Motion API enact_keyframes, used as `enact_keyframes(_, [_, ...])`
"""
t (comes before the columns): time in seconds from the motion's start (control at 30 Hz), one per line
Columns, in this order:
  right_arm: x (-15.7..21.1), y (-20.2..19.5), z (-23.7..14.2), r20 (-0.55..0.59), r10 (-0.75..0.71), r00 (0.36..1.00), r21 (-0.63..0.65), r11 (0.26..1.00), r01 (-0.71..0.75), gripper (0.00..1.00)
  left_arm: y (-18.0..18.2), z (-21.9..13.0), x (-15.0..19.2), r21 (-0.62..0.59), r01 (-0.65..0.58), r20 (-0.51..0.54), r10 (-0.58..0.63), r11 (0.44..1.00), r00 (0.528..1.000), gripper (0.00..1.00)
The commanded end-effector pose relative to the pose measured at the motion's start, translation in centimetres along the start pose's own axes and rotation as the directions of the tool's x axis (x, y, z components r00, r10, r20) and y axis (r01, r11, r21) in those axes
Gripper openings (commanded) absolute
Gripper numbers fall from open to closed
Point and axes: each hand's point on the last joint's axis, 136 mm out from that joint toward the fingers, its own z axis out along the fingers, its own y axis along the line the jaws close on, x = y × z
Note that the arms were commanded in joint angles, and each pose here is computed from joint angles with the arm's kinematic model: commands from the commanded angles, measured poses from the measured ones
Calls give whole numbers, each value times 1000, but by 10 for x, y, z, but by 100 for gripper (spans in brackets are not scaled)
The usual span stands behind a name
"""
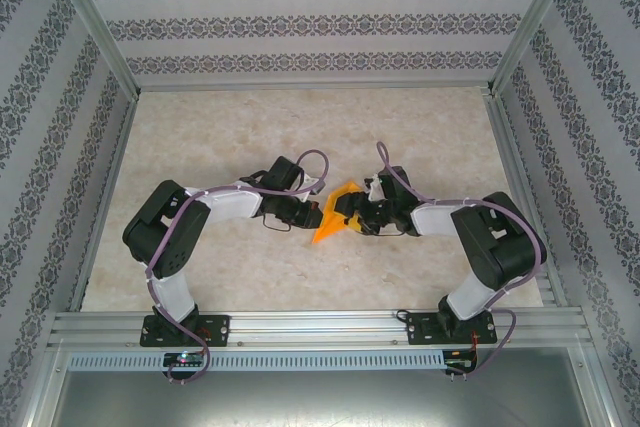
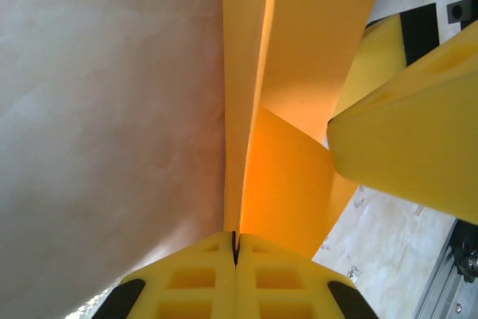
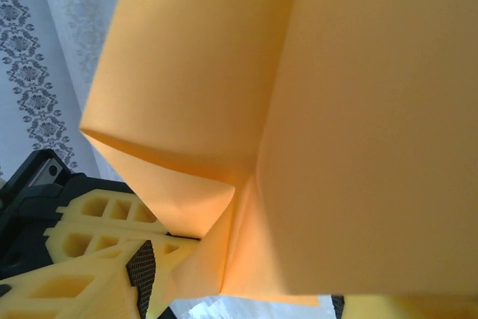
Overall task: Fold a paper plane with a square sheet of paper (pick it up from the middle)
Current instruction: Turn over a paper plane at the center of the table.
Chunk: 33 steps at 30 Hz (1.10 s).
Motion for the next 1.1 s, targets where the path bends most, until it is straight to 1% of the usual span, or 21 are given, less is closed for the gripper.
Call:
enact_keyframes(0.0, [-4, 6, 3, 17, -13, 1000, -4, 1000, 14, 64, 0, -2, -6, 30, 11, 26, -12, 1000, 1000, 4])
enact_keyframes(0.07, [-5, 6, 3, 28, -21, 999, 5, 1000, 21, 64, 1, -2, -5, 30, 14, 25, -15, 999, 1000, 4])
enact_keyframes(0.2, [2, 10, 8, 1, -5, 1000, -14, 1000, 5, 64, 3, -2, -4, 33, 19, 24, -20, 999, 1000, 4])
enact_keyframes(0.47, [7, 16, 7, 6, -6, 1000, -29, 1000, 6, 64, 5, 0, -4, 45, 30, 26, -31, 999, 999, 4])
enact_keyframes(0.67, [11, 12, 7, 7, -7, 1000, -10, 1000, 7, 64, 6, 0, -4, 50, 35, 26, -36, 998, 999, 4])
enact_keyframes(0.77, [9, 8, 3, 25, -23, 999, 21, 1000, 22, 64, 5, -1, -4, 54, 34, 26, -35, 998, 999, 4])
enact_keyframes(0.83, [8, 0, -1, 33, -44, 998, 85, 996, 41, 64, 5, -1, -4, 59, 36, 27, -38, 998, 999, 4])
enact_keyframes(0.93, [4, -1, -5, 48, -70, 996, 118, 991, 64, 64, 5, 0, -2, 60, 37, 22, -38, 998, 999, 4])
enact_keyframes(1.07, [4, 1, -2, 33, -67, 997, 111, 992, 63, 64, 4, 0, -2, 65, 38, 22, -40, 997, 999, 4])
